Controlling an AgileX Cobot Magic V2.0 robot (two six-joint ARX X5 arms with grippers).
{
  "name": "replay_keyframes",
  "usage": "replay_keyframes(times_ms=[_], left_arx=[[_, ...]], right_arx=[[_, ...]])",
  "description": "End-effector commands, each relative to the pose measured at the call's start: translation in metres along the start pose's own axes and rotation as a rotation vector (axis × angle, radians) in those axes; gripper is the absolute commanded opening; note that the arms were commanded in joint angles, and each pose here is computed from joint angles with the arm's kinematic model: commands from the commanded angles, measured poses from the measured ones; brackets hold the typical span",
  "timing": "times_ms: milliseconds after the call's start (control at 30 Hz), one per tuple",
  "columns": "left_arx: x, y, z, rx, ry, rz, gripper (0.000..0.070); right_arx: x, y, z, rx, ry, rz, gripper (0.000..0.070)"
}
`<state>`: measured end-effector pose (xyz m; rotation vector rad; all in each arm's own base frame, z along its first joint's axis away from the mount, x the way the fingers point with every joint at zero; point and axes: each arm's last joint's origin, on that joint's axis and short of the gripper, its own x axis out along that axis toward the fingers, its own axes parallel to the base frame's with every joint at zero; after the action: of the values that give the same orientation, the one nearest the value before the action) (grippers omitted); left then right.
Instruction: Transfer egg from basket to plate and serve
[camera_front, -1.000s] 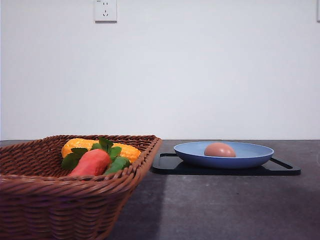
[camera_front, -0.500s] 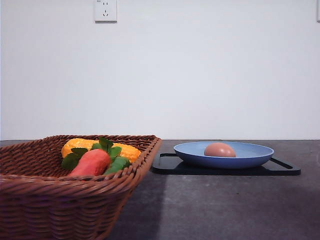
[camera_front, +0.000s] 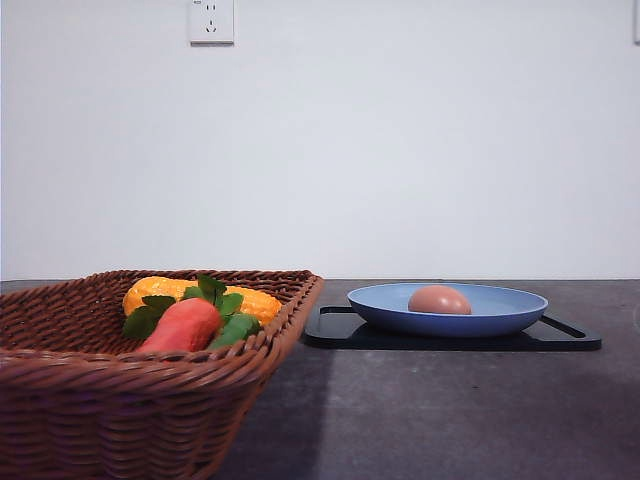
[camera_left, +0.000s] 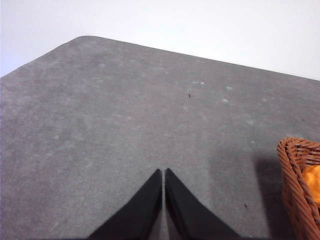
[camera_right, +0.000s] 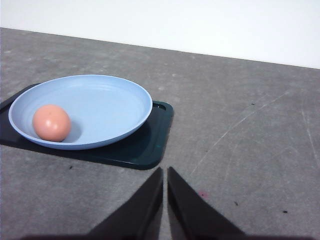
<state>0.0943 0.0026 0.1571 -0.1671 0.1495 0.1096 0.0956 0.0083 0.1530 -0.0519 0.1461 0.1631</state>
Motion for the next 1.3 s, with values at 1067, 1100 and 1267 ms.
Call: replay_keyframes(times_ms=[1067, 1100, 1267], left_arx=[[0.0021, 0.0014, -0.0089, -0.001, 0.039, 0.005, 0.0000], [0.0021, 0.0014, -0.0089, -0.001, 0.039, 0.005, 0.0000], [0.0021, 0.0014, -0.0089, -0.001, 0.039, 0.005, 0.0000]], right_arx=[[0.0005, 0.0001, -0.0010, -0.009, -0.006, 0.000, 0.0000], [0.0005, 0.0001, -0.0010, -0.009, -0.006, 0.000, 0.0000], [0.0005, 0.0001, -0.0010, -0.009, -0.006, 0.000, 0.0000]])
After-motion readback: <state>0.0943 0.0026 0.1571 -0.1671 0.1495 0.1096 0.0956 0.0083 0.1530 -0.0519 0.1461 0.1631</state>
